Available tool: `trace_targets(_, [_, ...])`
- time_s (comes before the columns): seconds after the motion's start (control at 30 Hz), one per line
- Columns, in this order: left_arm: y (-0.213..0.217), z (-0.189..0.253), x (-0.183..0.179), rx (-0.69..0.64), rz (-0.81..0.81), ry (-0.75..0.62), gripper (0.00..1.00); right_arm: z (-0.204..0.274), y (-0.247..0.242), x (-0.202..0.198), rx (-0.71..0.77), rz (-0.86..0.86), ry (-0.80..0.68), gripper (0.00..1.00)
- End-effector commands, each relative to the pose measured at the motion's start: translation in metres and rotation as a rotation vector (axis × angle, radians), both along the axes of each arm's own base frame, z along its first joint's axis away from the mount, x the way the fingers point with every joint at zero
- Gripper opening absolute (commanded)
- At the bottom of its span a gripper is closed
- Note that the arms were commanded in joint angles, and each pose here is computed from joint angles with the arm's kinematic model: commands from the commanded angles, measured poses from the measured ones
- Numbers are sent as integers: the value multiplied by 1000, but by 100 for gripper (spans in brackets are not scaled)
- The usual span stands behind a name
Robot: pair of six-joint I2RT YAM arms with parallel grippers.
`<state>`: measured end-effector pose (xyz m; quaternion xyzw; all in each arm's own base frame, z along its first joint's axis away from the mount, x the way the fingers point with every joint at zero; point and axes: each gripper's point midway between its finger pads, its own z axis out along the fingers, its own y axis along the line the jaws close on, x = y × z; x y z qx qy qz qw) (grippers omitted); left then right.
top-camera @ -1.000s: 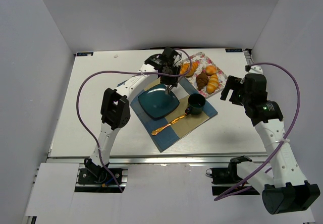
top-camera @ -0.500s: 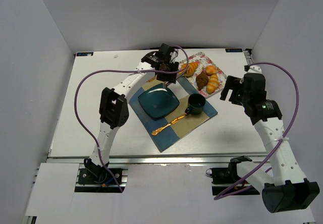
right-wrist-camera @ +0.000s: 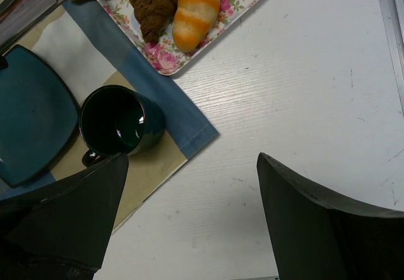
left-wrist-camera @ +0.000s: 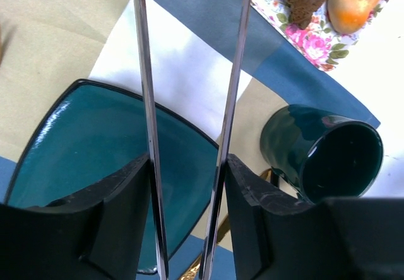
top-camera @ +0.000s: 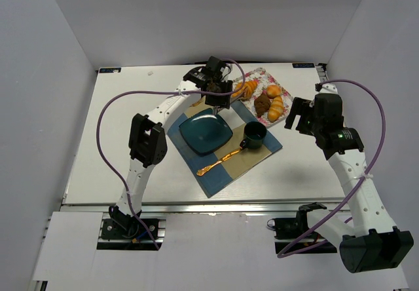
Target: Place the bread
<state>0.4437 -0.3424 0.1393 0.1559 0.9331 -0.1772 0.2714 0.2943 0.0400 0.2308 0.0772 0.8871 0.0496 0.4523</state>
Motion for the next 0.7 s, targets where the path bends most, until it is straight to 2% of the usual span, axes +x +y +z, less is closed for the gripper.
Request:
trace_targets(0.0, [-9,37,4,-83,-18,-59,56,7,1,6,-6,10,-36,89])
trace_targets(0.17, [-12,27,0,-91,-30,-26,49,5,1,6,-3,14,-34,89])
trace_targets(0.3, [-14,27,-2,-100,-36,-20,36,5,2,7,0,12,-32,89])
trace_targets(0.53, [-9,47,4,-110,-17,-63,15,6,3,8,9,11,-33,89])
trace_targets(0.67, [-5,61,7,-132,-5,-82,9,9,3,10,9,12,-38,89])
